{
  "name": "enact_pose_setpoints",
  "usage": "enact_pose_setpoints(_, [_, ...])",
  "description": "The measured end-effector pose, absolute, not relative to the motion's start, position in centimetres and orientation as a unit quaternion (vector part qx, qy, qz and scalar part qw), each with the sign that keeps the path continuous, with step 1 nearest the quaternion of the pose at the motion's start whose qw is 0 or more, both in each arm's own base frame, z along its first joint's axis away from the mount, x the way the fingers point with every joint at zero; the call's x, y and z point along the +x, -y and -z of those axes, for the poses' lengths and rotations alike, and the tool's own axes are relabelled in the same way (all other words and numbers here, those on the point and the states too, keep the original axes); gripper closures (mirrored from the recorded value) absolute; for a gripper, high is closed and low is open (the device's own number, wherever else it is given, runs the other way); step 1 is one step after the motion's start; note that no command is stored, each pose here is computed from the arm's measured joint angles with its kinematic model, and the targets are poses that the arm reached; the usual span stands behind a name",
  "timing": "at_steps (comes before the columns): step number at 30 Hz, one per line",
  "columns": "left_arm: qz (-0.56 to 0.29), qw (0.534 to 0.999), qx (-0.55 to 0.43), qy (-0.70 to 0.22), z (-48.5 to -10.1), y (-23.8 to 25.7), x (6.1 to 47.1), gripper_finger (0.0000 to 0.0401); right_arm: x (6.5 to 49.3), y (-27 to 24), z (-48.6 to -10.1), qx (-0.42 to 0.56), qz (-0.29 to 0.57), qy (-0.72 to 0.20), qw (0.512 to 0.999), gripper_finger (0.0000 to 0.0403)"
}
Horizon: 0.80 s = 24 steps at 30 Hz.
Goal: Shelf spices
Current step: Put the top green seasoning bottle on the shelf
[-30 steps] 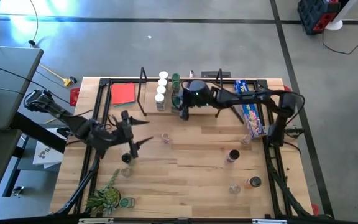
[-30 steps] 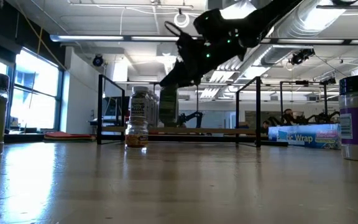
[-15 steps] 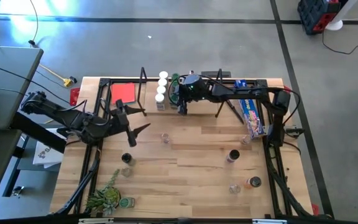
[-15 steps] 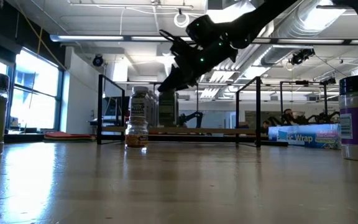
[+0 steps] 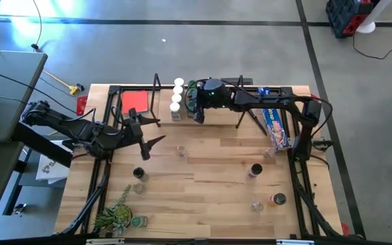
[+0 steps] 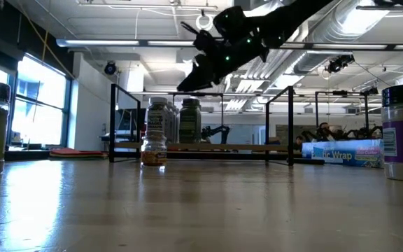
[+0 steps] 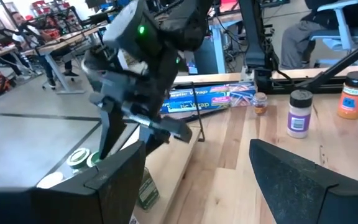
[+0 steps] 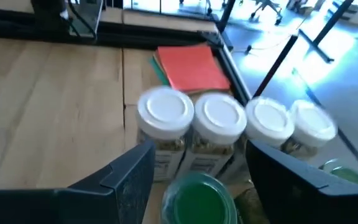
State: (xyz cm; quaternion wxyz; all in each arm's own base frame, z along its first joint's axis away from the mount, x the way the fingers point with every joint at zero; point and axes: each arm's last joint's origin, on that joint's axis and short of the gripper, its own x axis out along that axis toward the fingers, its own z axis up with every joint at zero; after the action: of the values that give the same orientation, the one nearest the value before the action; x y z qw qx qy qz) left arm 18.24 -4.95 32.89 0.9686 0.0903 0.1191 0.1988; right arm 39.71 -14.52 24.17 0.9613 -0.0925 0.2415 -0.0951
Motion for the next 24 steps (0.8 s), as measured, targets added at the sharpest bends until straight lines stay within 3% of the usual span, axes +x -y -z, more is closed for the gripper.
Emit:
enact_pose_setpoints(6, [-0.191, 0.970, 0.090, -0.122, -32.8, 5.0, 18.2, 0.0115, 39.3, 11.0, -25.7, -0.094, 0.041, -0.262, 0.960, 0.0170])
enact_pose_setpoints(11, [-0.192, 0.968, 0.097, -0.132, -32.6, 5.0, 18.2, 0.0115, 40.3, 8.8, -22.4, -0.080, -0.032, -0.319, 0.944, 0.0249])
enact_pose_setpoints(17, [-0.193, 0.967, 0.099, -0.134, -32.6, 4.9, 18.2, 0.0115, 41.3, 9.5, -18.3, -0.079, 0.023, -0.371, 0.925, 0.0351])
enact_pose_setpoints(24, [-0.194, 0.967, 0.090, -0.136, -32.5, 4.9, 18.1, 0.0115, 41.0, 11.9, -17.6, -0.052, 0.084, -0.379, 0.920, 0.0377])
